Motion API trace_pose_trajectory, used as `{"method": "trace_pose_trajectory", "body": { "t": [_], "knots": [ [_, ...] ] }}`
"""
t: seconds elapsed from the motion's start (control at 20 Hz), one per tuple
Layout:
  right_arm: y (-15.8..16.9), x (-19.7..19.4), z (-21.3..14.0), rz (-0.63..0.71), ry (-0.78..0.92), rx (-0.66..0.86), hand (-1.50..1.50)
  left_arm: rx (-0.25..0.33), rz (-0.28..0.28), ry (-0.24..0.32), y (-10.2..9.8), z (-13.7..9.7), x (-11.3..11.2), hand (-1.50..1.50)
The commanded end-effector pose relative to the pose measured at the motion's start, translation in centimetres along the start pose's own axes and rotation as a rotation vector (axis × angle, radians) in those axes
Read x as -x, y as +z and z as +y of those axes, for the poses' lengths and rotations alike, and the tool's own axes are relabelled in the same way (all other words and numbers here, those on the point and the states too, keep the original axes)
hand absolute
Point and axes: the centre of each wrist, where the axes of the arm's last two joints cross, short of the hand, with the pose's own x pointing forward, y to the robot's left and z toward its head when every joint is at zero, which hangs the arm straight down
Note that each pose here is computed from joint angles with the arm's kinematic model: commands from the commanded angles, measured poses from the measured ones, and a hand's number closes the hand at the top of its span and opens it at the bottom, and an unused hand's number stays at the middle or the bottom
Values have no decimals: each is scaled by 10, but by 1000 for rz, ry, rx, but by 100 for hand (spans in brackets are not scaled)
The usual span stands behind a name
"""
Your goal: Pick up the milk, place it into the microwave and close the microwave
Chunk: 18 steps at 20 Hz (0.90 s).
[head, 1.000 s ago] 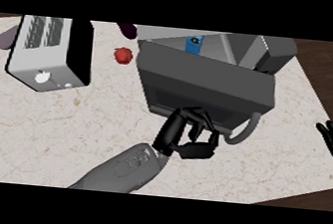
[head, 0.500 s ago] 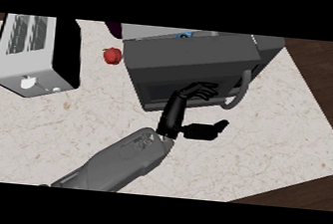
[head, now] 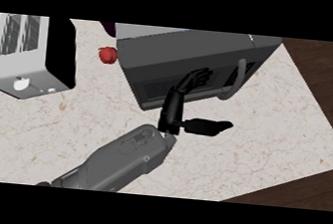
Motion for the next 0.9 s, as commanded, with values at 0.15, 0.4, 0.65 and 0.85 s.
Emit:
{"method": "trace_pose_trajectory", "body": {
  "t": [0.15,0.4,0.65,0.85],
  "knots": [
    [-14,-6,-13,-23,84,3,150,-100,-15,12,-26,5,-12,-150],
    [-15,-2,-14,-6,97,0,150,-103,-27,23,-29,3,-15,-150],
    [-25,-2,-16,-20,107,3,150,-98,-36,25,-28,2,-13,-150],
    [-33,-2,-19,-42,115,15,150,-91,-39,31,-24,3,-9,-150]
  ]
}}
